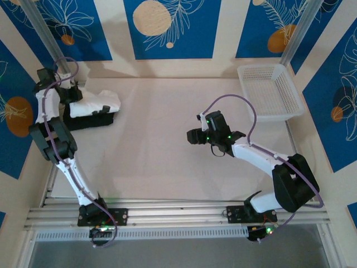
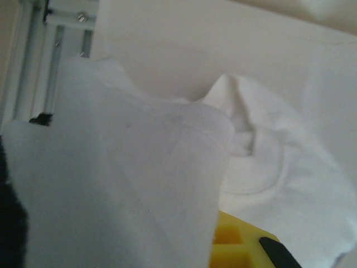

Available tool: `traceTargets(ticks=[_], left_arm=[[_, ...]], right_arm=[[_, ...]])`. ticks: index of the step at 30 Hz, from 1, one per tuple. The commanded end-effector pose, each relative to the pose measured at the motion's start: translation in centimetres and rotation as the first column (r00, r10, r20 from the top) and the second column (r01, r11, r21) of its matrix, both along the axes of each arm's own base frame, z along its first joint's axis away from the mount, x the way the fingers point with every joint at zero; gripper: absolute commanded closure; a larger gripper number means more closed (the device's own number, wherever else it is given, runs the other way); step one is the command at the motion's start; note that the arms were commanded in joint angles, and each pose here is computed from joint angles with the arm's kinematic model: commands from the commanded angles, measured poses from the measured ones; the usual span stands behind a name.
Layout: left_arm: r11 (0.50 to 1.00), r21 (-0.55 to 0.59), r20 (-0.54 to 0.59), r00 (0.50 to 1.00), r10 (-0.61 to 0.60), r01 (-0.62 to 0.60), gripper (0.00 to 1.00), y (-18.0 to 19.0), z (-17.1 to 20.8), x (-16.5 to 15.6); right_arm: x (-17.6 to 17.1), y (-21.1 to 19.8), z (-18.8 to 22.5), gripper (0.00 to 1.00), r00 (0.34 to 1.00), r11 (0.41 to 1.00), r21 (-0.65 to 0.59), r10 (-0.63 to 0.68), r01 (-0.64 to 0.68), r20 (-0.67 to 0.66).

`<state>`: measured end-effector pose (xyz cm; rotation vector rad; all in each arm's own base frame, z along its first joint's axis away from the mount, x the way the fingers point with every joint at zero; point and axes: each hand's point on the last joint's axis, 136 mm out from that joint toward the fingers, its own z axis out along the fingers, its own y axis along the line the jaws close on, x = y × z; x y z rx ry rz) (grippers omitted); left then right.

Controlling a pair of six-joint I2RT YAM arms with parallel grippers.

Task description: Fold the inside-out t-shirt

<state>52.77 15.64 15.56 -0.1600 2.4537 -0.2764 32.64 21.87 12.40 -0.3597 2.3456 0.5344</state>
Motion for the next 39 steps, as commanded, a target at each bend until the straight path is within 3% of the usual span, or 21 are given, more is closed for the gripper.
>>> traceTargets(ticks=[1,4,6,9,10,13,17,23,26,32,39], left_arm=[[0.997,0.054,-0.074,0.995,0.064,-0.06,1.0,1.8,-2.6,-0.8],[0.992,0.088,-0.1,0.99,0.103,-0.094,1.0,2.7,-3.8,-1.4],[0.99,0.092,-0.131,0.984,0.119,-0.108,0.8,2.9,-4.9,-2.0],[0.983,0.097,-0.183,0.968,0.173,-0.157,0.69,3.4,-5.8,-2.8],[0.976,0.106,-0.186,0.961,0.205,-0.188,0.59,3.7,-5.6,-3.0],[0.949,0.124,-0.142,0.942,0.305,-0.289,0.39,4.6,-3.4,-3.5],[0.911,0.111,-0.009,0.917,0.4,-0.396,0.26,4.4,1.2,-4.2],[0.875,0.199,0.15,0.896,0.418,-0.441,0.14,1.4,6.1,-5.7],[0.898,0.179,0.198,0.909,0.367,-0.402,0.14,-0.9,6.7,-5.3],[0.942,0.086,0.113,0.943,0.314,-0.324,0.18,-3.4,3.0,-3.0],[0.926,0.162,-0.066,0.933,0.354,-0.34,0.13,-2.0,-4.6,-3.0]], right_arm=[[0.3,0.6,0.8,0.32,0.999,1.0,-0.002,0.023,-0.023,0.026],[0.3,0.7,0.7,0.32,1.0,1.0,-0.002,0.022,-0.022,0.021],[0.3,0.7,0.8,0.31,0.999,1.0,0.001,0.024,-0.024,0.023],[0.4,0.8,0.6,0.32,1.0,1.0,0.002,0.026,-0.026,0.015],[0.3,0.9,0.5,0.32,1.0,1.0,0.002,0.027,-0.027,0.014],[0.4,0.9,0.5,0.32,1.0,1.0,0.002,0.029,-0.029,0.009],[0.3,0.8,0.5,0.32,1.0,1.0,-0.002,0.026,-0.026,0.011],[0.3,0.9,0.5,0.32,0.999,1.0,0.0,0.03,-0.03,0.012],[0.3,1.0,0.5,0.32,0.999,0.999,0.001,0.033,-0.033,0.011],[0.2,1.0,0.6,0.32,0.999,0.999,-0.004,0.034,-0.034,0.01],[0.0,1.1,0.8,0.32,0.999,0.999,-0.013,0.039,-0.039,0.018]])
